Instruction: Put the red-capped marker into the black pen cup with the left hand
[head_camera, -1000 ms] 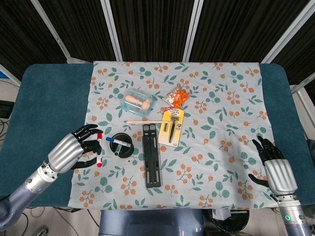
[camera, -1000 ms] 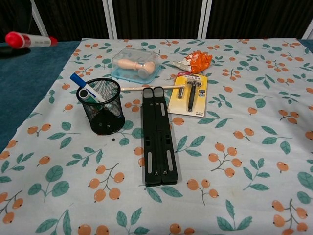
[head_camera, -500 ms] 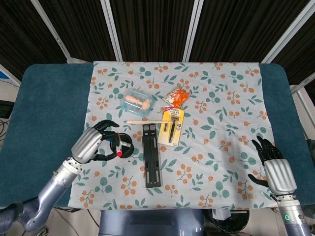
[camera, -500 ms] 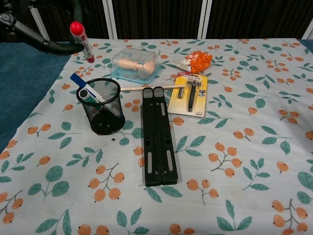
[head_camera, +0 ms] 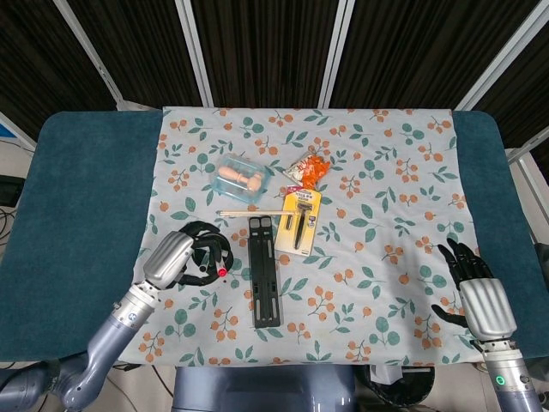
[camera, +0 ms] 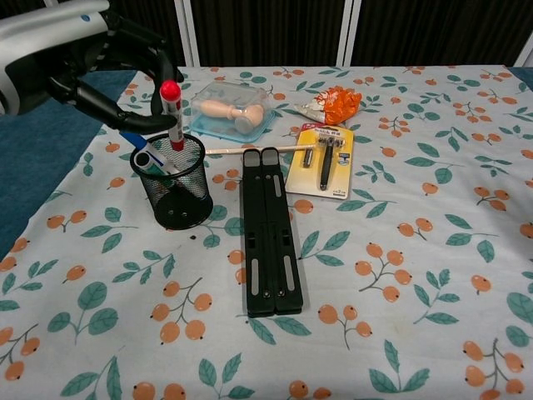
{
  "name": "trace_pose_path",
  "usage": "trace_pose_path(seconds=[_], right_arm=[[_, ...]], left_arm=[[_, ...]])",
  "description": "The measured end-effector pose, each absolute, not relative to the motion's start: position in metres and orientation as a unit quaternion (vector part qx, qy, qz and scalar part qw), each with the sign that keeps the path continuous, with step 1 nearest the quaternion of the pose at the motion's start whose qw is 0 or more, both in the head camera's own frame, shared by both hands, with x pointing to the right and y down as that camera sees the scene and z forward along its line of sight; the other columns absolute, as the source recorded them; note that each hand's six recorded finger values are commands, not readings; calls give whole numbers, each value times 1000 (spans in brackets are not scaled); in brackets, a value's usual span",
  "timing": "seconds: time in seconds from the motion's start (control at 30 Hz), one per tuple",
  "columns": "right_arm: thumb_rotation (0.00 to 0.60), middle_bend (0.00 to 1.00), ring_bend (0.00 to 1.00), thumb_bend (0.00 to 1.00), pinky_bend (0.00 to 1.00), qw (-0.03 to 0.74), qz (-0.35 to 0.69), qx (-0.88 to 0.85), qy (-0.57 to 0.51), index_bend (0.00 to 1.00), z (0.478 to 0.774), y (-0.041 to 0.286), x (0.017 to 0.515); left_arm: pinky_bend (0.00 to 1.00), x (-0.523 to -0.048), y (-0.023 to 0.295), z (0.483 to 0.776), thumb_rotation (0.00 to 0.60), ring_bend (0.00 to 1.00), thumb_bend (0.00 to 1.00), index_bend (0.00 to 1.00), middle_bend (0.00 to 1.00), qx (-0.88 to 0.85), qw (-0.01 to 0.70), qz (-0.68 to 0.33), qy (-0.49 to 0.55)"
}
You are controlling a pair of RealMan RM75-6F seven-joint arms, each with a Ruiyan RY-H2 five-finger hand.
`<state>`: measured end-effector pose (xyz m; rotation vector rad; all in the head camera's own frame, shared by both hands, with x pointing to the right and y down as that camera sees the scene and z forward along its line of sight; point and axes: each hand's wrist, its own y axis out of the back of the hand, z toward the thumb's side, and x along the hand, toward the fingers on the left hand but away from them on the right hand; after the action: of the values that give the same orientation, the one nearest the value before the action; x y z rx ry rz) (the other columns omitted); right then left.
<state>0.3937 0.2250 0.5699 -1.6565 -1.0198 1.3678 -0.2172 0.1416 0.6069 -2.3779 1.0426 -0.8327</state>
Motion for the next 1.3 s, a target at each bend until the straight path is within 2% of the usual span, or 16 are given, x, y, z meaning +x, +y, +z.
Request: trace_pose_path(seconds=[0.2, 0.37, 0.57, 0.67, 0.83, 0.97, 1.07, 1.3], right_arm=[[600, 0, 0, 164, 182, 372, 534, -647, -398, 0, 570, 225, 394], [600, 0, 0, 163, 182, 372, 533, -647, -398, 0, 570, 225, 393], [600, 0, 0, 163, 182, 371, 534, -647, -398, 0, 570, 225, 393], [600, 0, 0, 163, 182, 371, 534, -647, -398, 0, 570, 225, 393], [600, 0, 0, 163, 182, 371, 534, -647, -398, 0, 570, 225, 394], [600, 0, 0, 163, 182, 371, 535, -646, -398, 0, 570, 224, 394], [600, 0, 0, 163, 182, 372, 535, -646, -397, 0, 570, 224, 394], [600, 0, 0, 163, 182, 376, 536, -646, -393, 0, 570, 226, 393]], left_arm=[[211, -219, 145, 622, 600, 230, 337, 604, 588, -850, 185, -316, 378], [184, -221, 148, 632, 600, 167, 281, 424, 418, -850, 171, -331, 374], [146, -226, 150, 635, 600, 94, 236, 253, 235, -849, 166, -343, 366], [118, -229, 149, 634, 600, 57, 220, 180, 154, -848, 166, -346, 366], [73, -234, 147, 627, 600, 15, 215, 123, 60, -845, 174, -344, 371], [32, -243, 145, 615, 600, 1, 161, 70, 8, -838, 210, -337, 375], [3, -259, 144, 604, 600, 0, 114, 4, 0, -820, 266, -341, 376], [0, -327, 159, 583, 600, 0, 52, 0, 0, -726, 412, -410, 368]])
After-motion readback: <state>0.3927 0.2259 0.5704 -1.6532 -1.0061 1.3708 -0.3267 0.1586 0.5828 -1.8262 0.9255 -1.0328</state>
